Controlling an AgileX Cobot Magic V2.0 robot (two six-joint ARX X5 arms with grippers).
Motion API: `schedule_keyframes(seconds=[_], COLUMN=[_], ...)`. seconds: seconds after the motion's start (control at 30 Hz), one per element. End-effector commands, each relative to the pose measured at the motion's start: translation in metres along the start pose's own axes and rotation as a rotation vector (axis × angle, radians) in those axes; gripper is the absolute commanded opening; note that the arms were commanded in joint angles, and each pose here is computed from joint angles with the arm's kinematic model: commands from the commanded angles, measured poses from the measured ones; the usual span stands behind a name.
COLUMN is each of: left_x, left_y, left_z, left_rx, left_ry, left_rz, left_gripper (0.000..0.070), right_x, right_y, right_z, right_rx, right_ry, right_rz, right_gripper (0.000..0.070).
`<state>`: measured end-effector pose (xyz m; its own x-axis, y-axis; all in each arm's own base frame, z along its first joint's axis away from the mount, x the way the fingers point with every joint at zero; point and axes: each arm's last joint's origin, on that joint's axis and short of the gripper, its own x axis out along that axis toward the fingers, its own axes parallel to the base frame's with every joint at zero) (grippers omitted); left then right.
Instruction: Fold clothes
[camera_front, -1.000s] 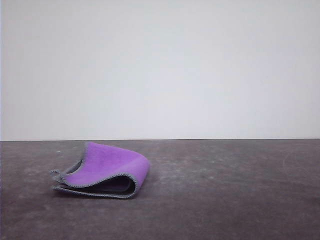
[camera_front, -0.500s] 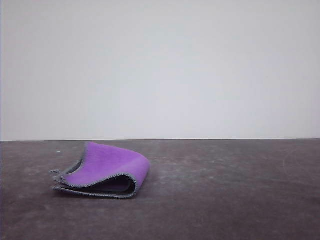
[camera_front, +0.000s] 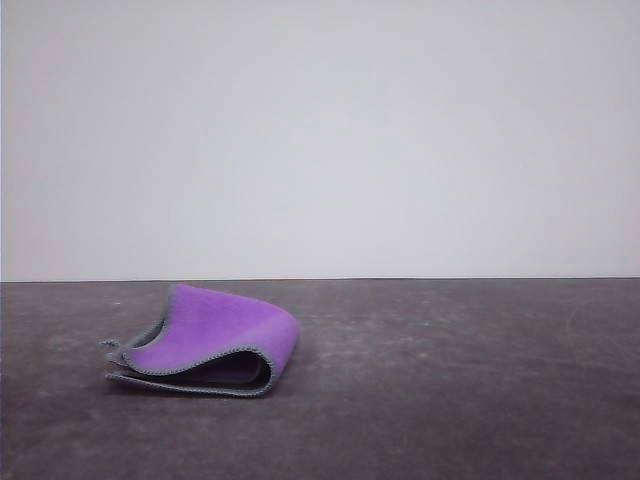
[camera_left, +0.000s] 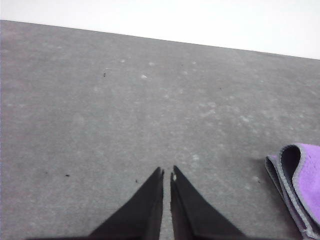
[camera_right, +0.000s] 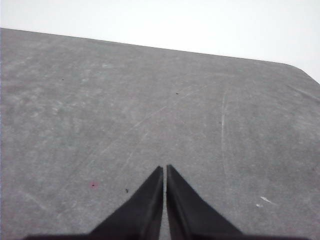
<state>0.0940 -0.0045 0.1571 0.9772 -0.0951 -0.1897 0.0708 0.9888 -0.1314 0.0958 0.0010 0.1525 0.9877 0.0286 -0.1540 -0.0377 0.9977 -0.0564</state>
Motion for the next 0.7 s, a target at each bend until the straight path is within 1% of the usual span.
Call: schedule_keyframes(seconds=[0.0,0.67], left_x=[0.0009,0.0009], left_y=[0.0008,0.0008], left_z=[-0.0053,-0.0054], left_rx=[-0.003,-0.004], left_ry=[0.034,0.034], left_rz=[0.005,0.005], left_gripper=[0.0016,0.0016], right_x=[0.0004,0.0004], right_y=[0.0002,0.0002], right_z=[-0.0001,-0.0001], right_rx=[0.012,0.012], right_ry=[-0.009,-0.009], right_rz=[0.001,0.001], right_gripper=[0.0006,0.0006])
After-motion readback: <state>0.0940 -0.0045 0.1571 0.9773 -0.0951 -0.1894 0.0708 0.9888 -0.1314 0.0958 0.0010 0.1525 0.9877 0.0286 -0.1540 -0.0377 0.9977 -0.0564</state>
